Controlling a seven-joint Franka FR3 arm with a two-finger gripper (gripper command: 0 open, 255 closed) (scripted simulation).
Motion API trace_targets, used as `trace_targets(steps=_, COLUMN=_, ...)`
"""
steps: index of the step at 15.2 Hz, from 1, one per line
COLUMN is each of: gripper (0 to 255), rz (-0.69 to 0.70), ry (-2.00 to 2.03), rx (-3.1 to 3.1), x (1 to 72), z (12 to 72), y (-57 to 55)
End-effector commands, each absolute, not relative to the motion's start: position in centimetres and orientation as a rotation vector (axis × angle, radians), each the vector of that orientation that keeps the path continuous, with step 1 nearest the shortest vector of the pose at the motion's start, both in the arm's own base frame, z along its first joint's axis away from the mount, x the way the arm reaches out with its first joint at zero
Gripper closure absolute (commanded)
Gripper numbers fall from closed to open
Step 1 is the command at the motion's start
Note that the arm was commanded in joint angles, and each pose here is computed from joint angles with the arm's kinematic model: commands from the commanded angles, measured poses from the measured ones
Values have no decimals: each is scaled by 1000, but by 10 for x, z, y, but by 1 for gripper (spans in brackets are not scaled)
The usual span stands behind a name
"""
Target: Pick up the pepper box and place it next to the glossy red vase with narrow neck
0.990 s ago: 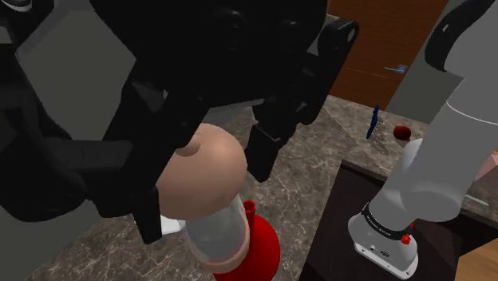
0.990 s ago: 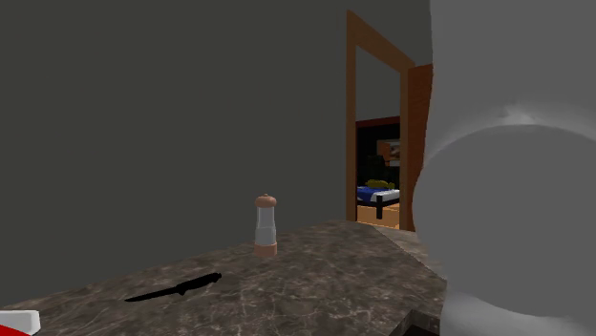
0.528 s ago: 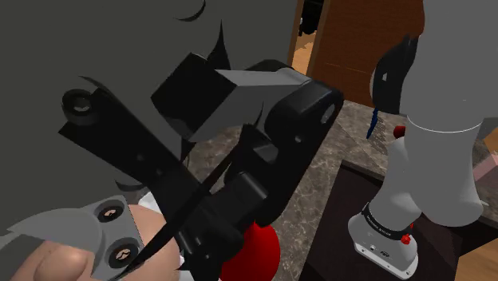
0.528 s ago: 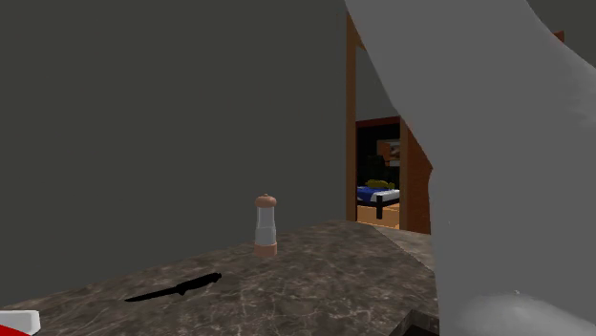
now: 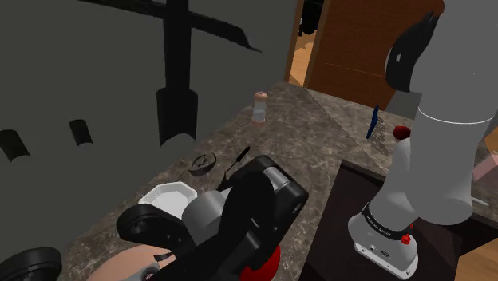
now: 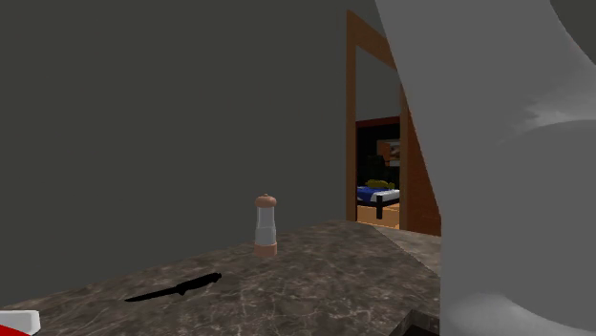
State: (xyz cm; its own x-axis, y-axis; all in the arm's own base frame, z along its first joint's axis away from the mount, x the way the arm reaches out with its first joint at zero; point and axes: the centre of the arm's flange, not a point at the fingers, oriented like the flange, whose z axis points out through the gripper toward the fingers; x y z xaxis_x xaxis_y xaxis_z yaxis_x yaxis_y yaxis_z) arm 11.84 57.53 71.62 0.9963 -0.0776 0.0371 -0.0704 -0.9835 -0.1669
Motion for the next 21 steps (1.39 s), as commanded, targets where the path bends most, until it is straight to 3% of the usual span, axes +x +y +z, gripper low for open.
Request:
trace_targets(steps=1, gripper=255, rz=-64, ry=112, rx=-2972, x=118, z=706, y=575)
trace_targets(steps=21, gripper=255, rz=-64, ry=112, rx=-2972, x=118, z=601, y=575)
